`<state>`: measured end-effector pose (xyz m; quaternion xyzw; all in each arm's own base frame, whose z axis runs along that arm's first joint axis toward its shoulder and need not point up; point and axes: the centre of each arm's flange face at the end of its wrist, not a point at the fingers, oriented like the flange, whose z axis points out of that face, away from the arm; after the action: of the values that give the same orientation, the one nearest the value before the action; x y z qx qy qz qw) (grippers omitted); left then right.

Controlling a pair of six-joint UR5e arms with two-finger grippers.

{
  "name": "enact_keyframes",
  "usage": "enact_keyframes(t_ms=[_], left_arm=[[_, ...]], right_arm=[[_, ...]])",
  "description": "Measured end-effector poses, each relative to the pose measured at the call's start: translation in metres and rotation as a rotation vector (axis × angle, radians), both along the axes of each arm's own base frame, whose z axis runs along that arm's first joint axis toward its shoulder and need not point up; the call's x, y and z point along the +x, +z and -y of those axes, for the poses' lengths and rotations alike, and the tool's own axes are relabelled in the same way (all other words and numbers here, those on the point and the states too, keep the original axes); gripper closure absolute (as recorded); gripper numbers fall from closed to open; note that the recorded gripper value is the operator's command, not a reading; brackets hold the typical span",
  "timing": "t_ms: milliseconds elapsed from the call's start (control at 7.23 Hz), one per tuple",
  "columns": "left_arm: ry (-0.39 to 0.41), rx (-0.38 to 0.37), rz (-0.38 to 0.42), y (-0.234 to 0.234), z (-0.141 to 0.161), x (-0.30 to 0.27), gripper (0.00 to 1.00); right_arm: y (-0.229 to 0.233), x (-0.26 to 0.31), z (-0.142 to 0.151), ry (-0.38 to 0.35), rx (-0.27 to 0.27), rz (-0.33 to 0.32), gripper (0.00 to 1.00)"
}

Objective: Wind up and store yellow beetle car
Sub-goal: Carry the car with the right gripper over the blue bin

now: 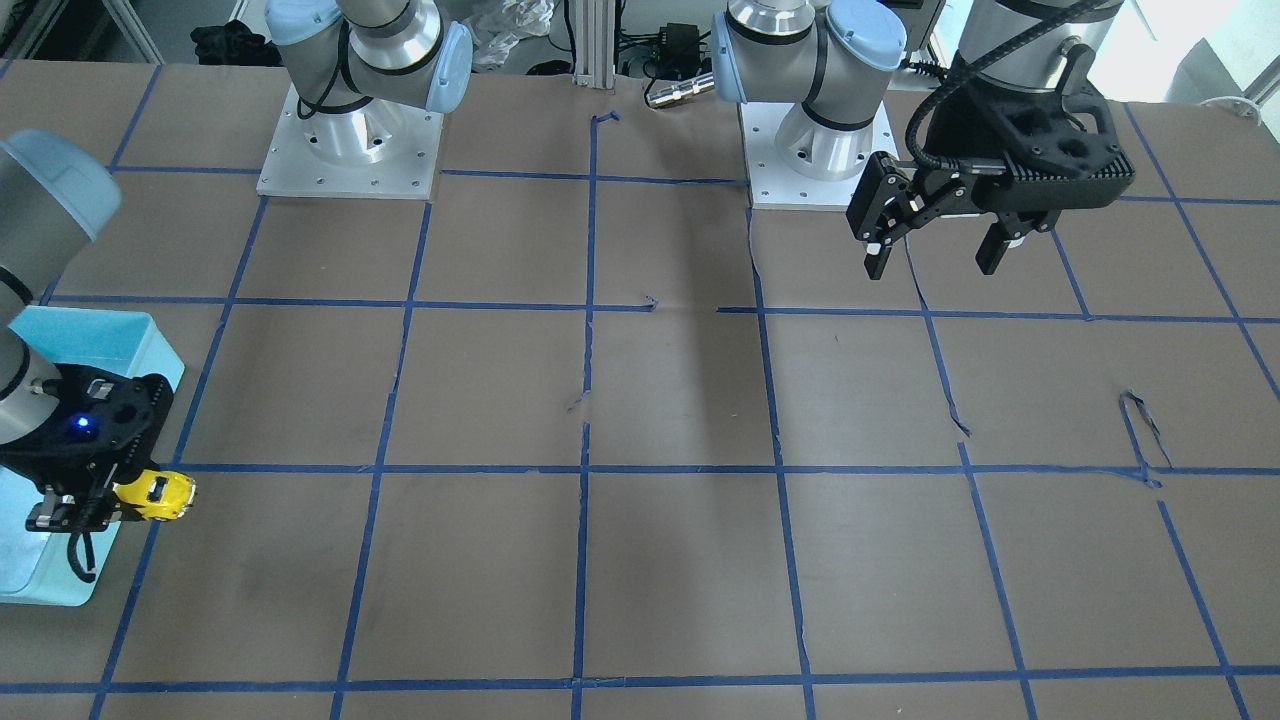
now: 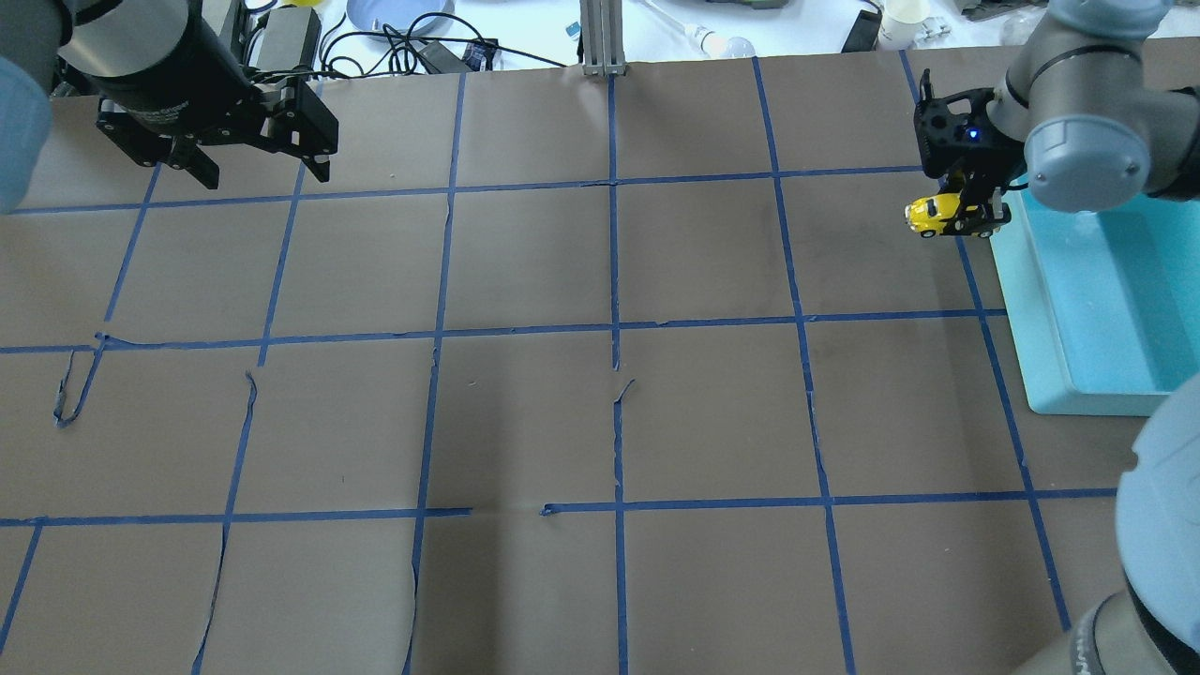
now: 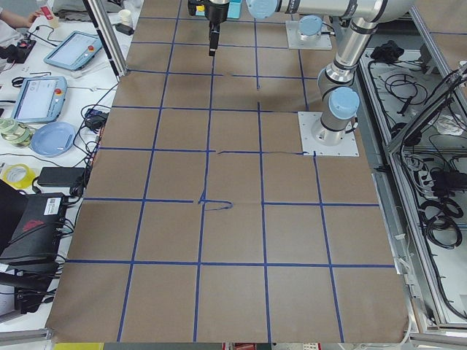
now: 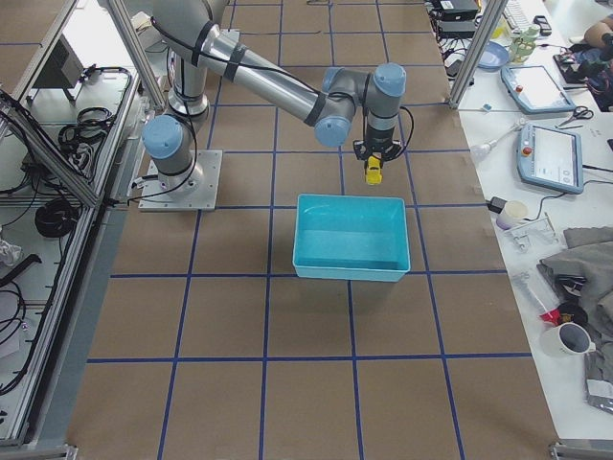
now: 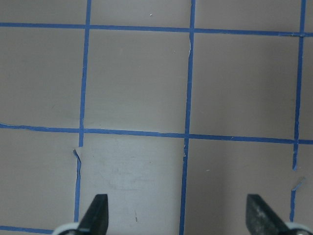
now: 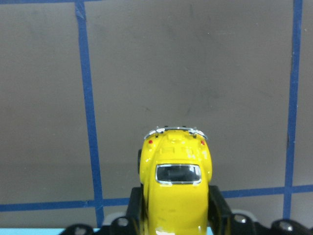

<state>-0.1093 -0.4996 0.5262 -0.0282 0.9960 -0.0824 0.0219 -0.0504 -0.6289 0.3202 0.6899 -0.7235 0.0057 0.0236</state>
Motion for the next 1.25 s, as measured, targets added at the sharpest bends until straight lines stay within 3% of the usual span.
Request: enact_keyframes(t_ms=[415,830,1245], left_arm=[[-0.002,0.001,-0.006,0.000,0.000,-0.001,0.00],[-0.003,-0.001,-0.014,0.000,0.000,-0.001,0.00],[-0.004,-0.002,-0.015,0.001,0.000,-0.002,0.00]], right_arm=[[0.029,-0.066,-0.024,-0.105,0.001,-0.006,0.95],[0.016,-0.122,-0.066,-0.198,0.025,0.005,0.95],[-0.027,-0.173,-0.103,-0.157,0.044,0.007,0.90]])
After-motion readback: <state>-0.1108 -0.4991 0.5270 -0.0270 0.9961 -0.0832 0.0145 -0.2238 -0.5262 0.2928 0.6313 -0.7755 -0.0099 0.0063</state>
